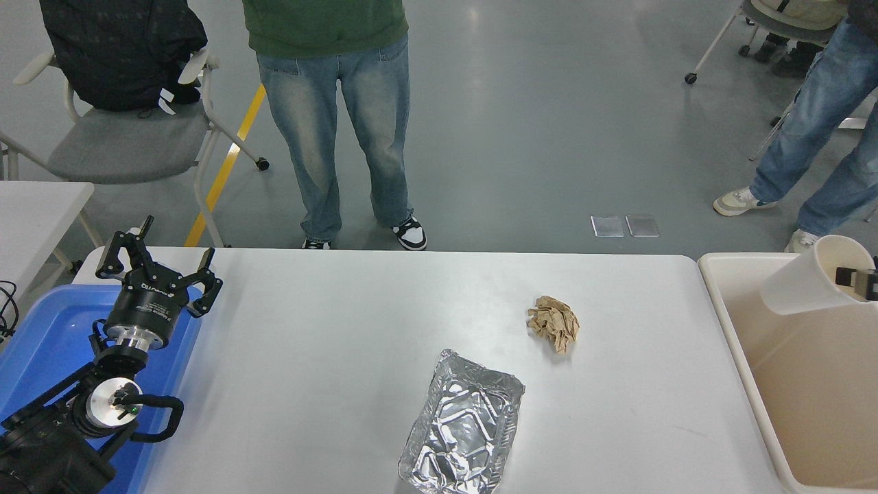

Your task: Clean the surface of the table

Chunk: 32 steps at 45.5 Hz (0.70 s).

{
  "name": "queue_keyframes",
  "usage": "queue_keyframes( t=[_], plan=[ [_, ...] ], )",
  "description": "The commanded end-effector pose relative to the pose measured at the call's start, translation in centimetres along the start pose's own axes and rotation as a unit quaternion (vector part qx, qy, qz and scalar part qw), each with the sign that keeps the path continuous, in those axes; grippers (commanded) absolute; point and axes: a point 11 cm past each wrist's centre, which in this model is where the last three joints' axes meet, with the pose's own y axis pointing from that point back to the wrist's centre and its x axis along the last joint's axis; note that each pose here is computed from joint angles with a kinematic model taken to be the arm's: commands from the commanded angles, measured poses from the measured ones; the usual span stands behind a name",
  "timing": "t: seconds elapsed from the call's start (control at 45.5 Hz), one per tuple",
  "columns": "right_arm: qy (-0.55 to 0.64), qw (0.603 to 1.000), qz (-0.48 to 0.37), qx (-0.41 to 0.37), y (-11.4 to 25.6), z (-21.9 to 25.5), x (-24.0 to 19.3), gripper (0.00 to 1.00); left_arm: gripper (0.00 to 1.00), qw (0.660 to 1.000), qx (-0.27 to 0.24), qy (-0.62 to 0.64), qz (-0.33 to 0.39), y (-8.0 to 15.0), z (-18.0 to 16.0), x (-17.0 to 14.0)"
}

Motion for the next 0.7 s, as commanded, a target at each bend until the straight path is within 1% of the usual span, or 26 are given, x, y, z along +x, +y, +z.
queue_keyframes(
  t=[0.0,0.198,0.374,0.681],
  plan=[
    [-0.008,0.998,0.01,-0.053,0.8,3.7,0.3,0.0,0.99,1.0,0.0,0.0,0.0,0.0,0.0,0.0],
    [-0.012,0.996,0.011,-0.082,-1.4,5.7,-0.5,0.0,0.99,1.0,0.0,-0.001,0.0,0.0,0.0,0.0],
    [-0.01,0.994,0.008,-0.11,-3.4,7.7,-2.8,0.0,0.99,1.0,0.0,0.0,0.0,0.0,0.0,0.0],
    [-0.036,0.987,0.002,-0.154,-6.8,9.6,-7.1,0.0,0.99,1.0,0.0,-0.001,0.0,0.0,0.0,0.0]
  ],
)
